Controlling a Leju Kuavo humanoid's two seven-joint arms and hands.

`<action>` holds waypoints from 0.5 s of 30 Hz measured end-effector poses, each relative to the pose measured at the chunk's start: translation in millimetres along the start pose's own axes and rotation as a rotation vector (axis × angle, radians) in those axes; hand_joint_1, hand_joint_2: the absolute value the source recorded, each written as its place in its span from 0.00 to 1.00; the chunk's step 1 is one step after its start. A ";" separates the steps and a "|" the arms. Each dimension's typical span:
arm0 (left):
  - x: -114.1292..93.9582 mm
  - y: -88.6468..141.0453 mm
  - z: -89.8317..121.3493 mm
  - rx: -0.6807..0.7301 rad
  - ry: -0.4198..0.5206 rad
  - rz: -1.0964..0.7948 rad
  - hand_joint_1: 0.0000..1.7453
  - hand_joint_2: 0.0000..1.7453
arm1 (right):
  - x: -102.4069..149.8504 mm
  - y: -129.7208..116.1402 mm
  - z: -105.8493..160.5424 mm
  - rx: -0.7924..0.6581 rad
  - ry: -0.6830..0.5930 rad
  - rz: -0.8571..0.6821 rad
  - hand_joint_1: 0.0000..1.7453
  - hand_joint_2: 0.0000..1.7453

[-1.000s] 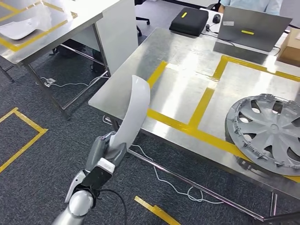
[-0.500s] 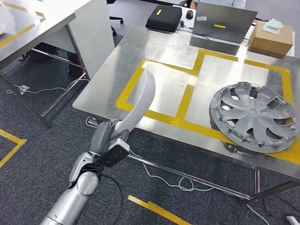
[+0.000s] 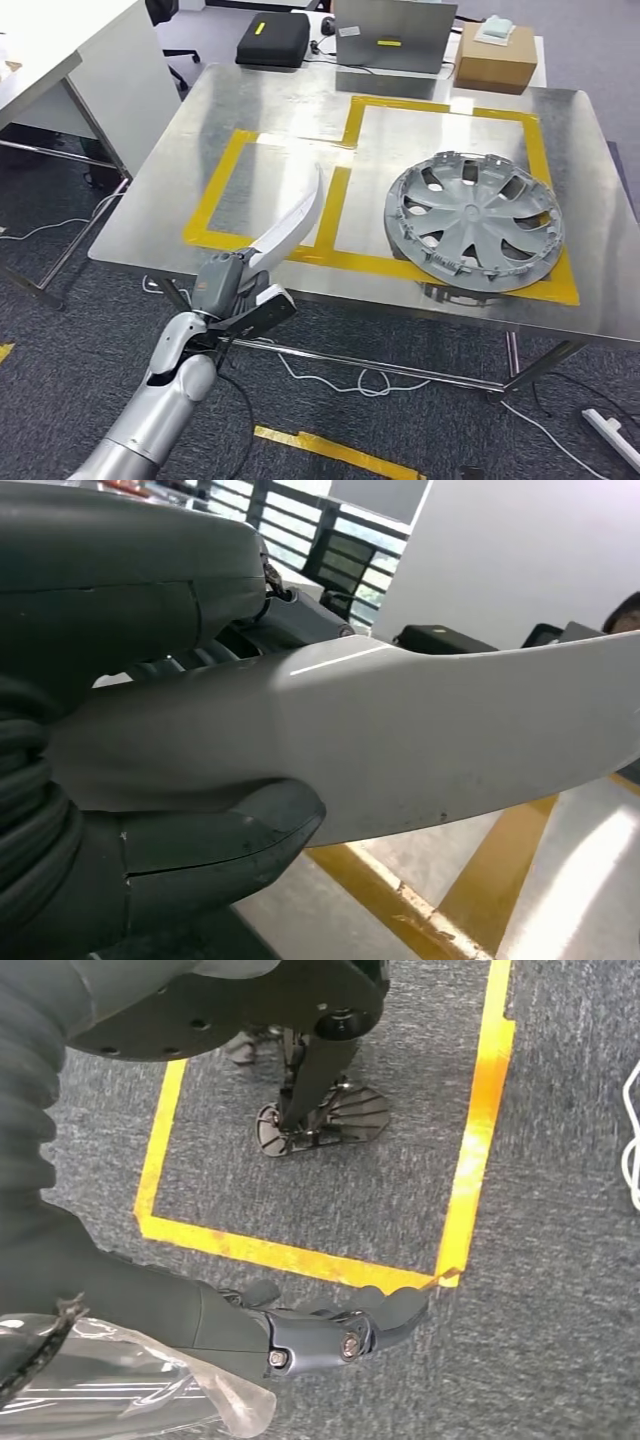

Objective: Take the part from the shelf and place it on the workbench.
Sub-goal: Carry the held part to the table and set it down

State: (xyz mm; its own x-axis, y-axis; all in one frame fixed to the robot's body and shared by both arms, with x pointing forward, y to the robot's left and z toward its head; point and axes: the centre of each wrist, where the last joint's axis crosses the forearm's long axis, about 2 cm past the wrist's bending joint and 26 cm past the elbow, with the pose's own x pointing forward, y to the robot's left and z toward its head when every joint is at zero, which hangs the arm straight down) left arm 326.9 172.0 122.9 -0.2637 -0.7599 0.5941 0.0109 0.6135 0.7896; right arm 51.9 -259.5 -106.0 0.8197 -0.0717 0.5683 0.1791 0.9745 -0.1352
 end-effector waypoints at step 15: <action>-0.6 -3.7 -24.9 -0.062 0.118 -0.247 1.00 1.00 | 8.4 2.2 -4.9 0.072 -0.018 0.022 0.00 1.00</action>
State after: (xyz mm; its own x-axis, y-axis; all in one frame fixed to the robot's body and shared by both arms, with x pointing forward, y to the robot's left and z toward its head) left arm 351.0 164.8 123.4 -0.1516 -0.9067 0.3935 0.0205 0.3951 0.9184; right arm 61.9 -259.0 -105.4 0.8132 -0.0466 0.5801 0.1207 0.9886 -0.0899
